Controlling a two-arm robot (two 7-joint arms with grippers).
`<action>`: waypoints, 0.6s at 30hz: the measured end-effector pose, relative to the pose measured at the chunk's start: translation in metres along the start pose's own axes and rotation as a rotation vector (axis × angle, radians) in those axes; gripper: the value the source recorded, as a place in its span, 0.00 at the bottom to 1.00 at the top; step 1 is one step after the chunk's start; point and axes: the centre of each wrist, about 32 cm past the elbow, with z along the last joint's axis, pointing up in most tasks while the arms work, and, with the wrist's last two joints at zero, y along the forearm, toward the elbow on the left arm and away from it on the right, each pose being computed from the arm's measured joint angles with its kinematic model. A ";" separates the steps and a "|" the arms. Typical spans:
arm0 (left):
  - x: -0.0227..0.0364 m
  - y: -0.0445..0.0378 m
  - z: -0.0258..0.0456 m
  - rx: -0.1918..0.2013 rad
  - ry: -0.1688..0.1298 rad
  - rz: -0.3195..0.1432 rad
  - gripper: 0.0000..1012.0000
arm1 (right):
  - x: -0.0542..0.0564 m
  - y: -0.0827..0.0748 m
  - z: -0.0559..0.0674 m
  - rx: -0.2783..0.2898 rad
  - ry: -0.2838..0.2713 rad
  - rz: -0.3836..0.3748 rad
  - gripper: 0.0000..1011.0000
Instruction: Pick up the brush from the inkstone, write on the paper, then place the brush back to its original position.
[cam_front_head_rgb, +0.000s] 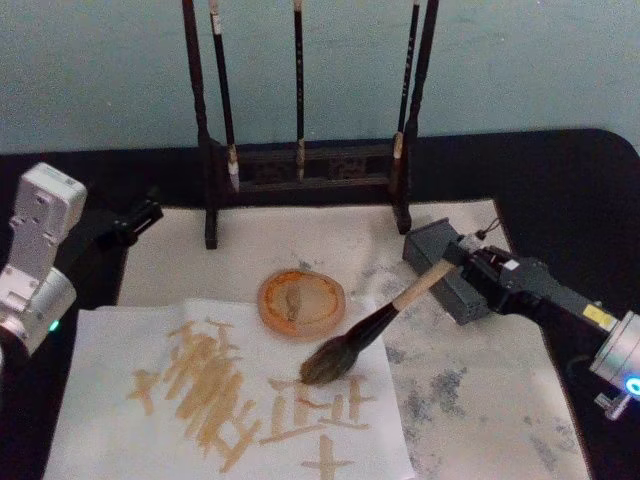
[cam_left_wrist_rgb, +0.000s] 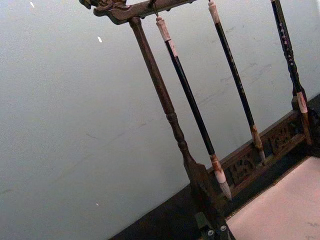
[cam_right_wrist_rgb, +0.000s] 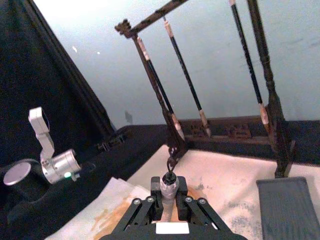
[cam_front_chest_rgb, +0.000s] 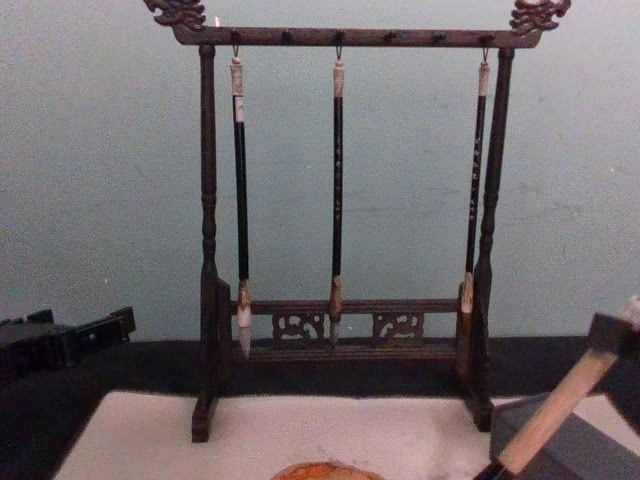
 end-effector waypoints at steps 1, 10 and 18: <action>0.0000 0.0000 0.0000 0.000 0.000 0.000 0.99 | 0.000 -0.001 0.001 0.010 0.006 0.001 0.17; 0.0000 0.0000 0.0000 0.000 0.000 0.000 0.99 | -0.006 -0.002 0.010 0.057 0.005 0.038 0.17; 0.0000 0.0000 0.0000 0.000 0.000 0.000 0.99 | -0.019 0.008 0.014 0.079 -0.014 0.096 0.17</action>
